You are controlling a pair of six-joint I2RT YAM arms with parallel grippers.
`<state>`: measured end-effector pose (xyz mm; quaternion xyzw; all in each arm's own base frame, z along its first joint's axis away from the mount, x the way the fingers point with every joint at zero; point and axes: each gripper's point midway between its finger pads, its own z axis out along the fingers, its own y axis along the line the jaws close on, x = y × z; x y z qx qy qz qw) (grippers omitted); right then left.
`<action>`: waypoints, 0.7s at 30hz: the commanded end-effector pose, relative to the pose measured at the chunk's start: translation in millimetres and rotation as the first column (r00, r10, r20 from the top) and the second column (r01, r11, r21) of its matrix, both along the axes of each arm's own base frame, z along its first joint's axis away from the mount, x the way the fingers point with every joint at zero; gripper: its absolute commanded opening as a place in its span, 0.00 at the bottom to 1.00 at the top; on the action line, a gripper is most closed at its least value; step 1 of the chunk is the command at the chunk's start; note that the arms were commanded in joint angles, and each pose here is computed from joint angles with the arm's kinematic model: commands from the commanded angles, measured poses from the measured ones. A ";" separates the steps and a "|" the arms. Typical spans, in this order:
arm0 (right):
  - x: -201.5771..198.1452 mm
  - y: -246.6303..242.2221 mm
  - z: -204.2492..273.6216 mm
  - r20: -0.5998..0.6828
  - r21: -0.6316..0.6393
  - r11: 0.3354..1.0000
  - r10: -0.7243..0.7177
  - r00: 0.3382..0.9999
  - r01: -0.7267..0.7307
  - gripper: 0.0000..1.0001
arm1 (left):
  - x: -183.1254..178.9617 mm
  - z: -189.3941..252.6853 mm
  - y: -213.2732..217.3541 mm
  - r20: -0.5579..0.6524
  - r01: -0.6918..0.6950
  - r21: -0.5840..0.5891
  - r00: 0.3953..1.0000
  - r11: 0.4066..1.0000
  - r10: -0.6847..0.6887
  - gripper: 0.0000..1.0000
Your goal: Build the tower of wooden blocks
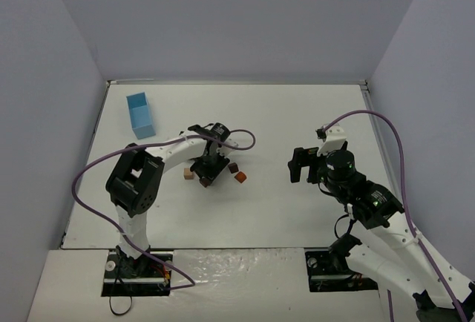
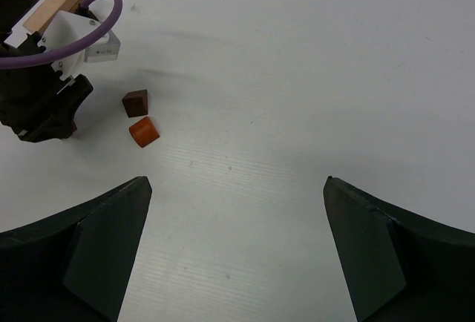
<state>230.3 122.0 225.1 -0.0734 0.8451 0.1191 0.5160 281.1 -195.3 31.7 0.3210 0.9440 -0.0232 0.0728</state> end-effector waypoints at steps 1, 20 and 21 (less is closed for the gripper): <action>9.5 3.5 11.3 0.050 0.029 0.999 -0.019 0.999 0.017 1.00 | -5.0 7.9 -0.9 0.006 0.018 0.000 1.000 1.000 -0.018 0.37; 8.7 4.4 11.0 0.051 0.033 0.999 -0.013 0.999 0.011 1.00 | -7.2 9.1 7.8 0.032 -0.072 0.031 0.997 0.997 0.071 0.59; 8.7 4.4 11.0 0.051 0.035 0.999 -0.013 0.999 0.012 1.00 | -6.5 8.5 8.5 0.031 -0.075 0.032 0.997 0.997 0.074 0.58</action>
